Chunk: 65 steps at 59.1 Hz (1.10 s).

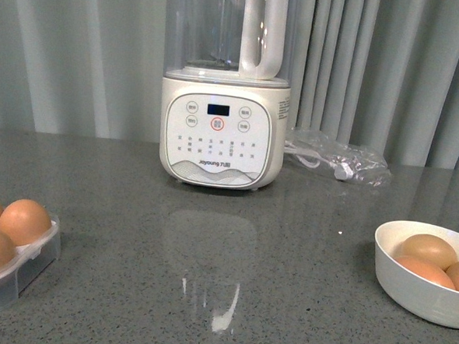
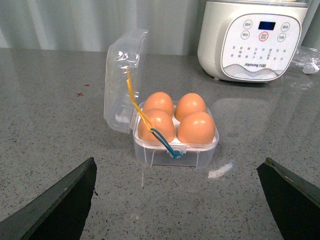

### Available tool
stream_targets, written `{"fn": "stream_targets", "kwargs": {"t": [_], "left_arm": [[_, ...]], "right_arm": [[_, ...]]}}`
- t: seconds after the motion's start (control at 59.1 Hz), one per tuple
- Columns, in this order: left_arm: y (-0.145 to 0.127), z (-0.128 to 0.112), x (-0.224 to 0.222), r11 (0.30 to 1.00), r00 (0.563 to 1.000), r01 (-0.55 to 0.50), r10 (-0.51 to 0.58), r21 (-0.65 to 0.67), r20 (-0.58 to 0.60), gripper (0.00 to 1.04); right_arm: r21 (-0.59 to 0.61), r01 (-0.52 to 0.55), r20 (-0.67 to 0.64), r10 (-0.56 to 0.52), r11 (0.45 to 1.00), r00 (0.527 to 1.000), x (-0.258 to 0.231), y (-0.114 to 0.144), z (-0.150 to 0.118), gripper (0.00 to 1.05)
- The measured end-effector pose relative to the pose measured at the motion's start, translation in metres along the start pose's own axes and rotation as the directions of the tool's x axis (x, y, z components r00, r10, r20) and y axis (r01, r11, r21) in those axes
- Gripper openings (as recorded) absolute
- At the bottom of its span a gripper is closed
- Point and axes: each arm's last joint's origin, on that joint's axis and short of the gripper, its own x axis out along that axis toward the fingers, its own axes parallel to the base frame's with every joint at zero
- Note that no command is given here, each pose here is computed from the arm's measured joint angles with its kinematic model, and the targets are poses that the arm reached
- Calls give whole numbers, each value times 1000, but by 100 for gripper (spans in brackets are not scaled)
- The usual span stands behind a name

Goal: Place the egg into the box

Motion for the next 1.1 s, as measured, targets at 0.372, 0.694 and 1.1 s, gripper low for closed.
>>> {"fn": "stream_targets", "kwargs": {"t": [0.372,0.694,1.1], "left_arm": [[0,0,0,1000,1000,0,0,0,0,98],[0,0,0,1000,1000,0,0,0,0,98],[0,0,0,1000,1000,0,0,0,0,98]], "right_arm": [[0,0,0,0,1000,1000,-6,0,0,3],[0,0,-7,0,1000,1000,-17,0,-3,3],[0,0,-6,0,1000,1000,-17,0,-3,58]]}}
